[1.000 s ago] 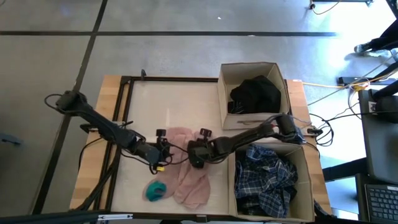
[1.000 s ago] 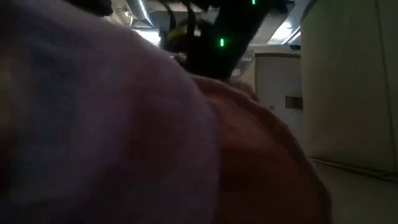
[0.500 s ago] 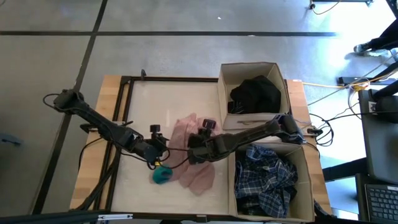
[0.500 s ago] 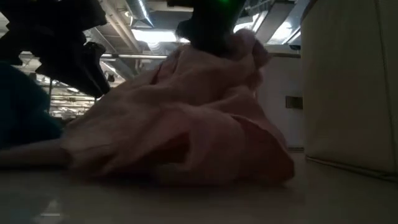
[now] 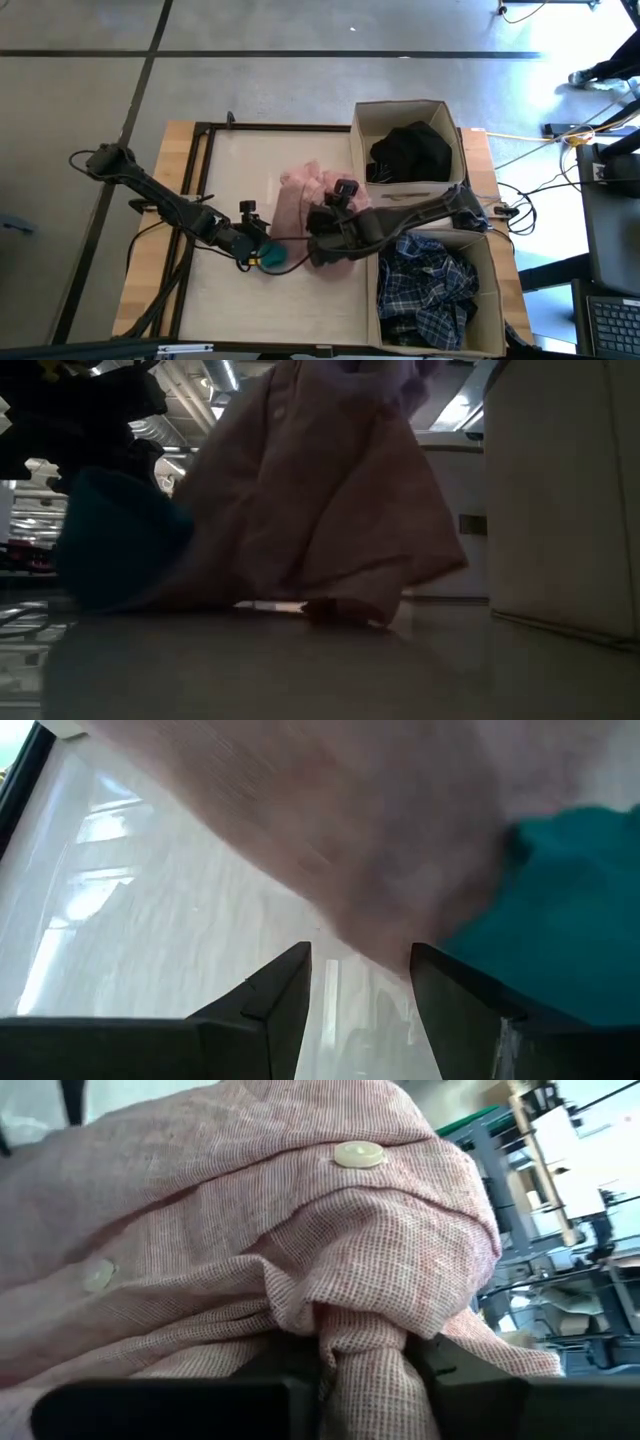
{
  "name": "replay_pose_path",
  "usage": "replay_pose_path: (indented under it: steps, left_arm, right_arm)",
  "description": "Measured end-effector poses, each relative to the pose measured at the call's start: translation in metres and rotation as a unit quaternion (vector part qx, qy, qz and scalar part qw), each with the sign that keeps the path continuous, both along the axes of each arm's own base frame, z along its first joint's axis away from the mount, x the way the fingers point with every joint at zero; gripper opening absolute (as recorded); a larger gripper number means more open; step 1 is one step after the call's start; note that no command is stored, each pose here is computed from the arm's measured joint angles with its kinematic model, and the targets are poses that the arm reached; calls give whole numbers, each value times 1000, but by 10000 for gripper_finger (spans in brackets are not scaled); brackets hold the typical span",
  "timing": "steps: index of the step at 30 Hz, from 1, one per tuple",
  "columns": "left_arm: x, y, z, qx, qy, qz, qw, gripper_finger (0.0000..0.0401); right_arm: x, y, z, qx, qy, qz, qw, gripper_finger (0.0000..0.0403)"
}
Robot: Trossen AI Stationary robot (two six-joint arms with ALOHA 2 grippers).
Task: Sort clothes
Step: Put the pink shirt into the bottom laundry organizer
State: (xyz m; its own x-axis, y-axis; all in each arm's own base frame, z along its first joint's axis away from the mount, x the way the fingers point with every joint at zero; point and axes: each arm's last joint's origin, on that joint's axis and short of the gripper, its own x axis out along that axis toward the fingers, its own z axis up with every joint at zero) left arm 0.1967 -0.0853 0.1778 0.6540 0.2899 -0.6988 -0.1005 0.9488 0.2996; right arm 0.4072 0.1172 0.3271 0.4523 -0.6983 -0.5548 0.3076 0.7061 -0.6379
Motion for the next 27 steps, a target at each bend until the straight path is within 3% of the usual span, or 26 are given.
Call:
replay_pose_path:
  steps: [12, 27]
  left_arm:
    - [0, 0, 0, 0, 0, 0, 1000, 164]
    - [1, 0, 1, -1, -5, -2, 1000, 164]
  right_arm:
    - [-28, 0, 61, -22, -45, 5, 999, 63]
    - [-103, 29, 128, -17, -164, 49, 985, 63]
